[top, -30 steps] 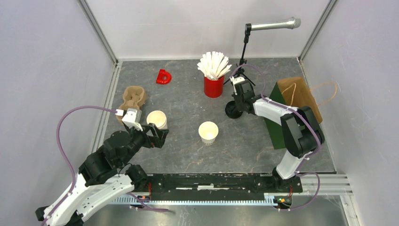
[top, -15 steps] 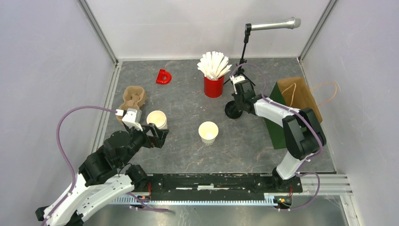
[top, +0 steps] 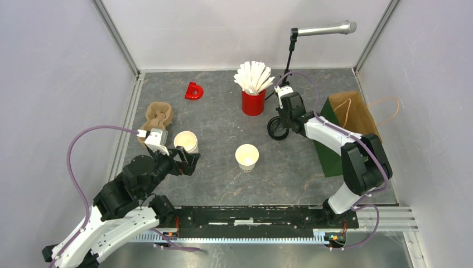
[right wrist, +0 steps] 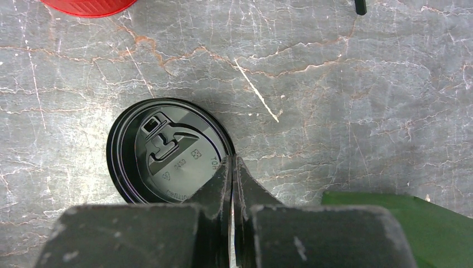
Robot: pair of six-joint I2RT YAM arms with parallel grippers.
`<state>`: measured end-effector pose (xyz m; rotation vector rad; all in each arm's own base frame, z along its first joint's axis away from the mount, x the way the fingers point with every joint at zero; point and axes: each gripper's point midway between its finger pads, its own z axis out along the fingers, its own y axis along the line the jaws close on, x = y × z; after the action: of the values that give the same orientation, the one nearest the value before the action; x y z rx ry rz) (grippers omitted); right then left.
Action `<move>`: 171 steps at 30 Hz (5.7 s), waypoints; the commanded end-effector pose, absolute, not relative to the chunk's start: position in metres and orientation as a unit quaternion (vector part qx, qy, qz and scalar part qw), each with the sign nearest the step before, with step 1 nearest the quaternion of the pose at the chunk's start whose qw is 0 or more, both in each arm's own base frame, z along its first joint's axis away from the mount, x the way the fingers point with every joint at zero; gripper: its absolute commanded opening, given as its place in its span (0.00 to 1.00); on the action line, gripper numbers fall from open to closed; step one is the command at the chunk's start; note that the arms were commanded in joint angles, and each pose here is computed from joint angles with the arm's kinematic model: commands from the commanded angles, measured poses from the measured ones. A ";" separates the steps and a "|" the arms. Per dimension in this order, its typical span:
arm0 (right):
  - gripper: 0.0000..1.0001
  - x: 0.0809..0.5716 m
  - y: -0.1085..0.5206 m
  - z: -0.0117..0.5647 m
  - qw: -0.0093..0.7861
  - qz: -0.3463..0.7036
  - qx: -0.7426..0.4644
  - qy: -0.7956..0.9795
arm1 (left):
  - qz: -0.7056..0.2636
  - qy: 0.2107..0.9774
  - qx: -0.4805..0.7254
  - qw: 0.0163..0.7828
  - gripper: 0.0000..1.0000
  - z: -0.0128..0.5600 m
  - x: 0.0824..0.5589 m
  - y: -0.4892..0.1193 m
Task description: Pack the takeout coffee
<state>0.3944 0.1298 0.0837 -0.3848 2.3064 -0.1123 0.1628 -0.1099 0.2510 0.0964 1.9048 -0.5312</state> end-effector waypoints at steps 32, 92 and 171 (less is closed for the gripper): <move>0.33 0.410 0.149 0.117 0.439 0.009 -0.167 0.883 | -0.223 0.808 0.036 0.544 1.00 0.250 0.166 -0.114; 0.32 0.403 0.214 0.077 0.437 0.068 -0.104 0.891 | -0.229 0.803 0.035 0.549 1.00 0.253 0.164 -0.112; 0.00 0.342 0.208 0.153 0.489 0.164 -0.131 0.846 | -0.242 0.783 0.083 0.567 0.98 0.253 0.167 -0.127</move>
<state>0.3502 0.2042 0.1397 -0.2776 2.0907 0.3583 0.1641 -0.1121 0.2469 0.1060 1.9188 -0.5224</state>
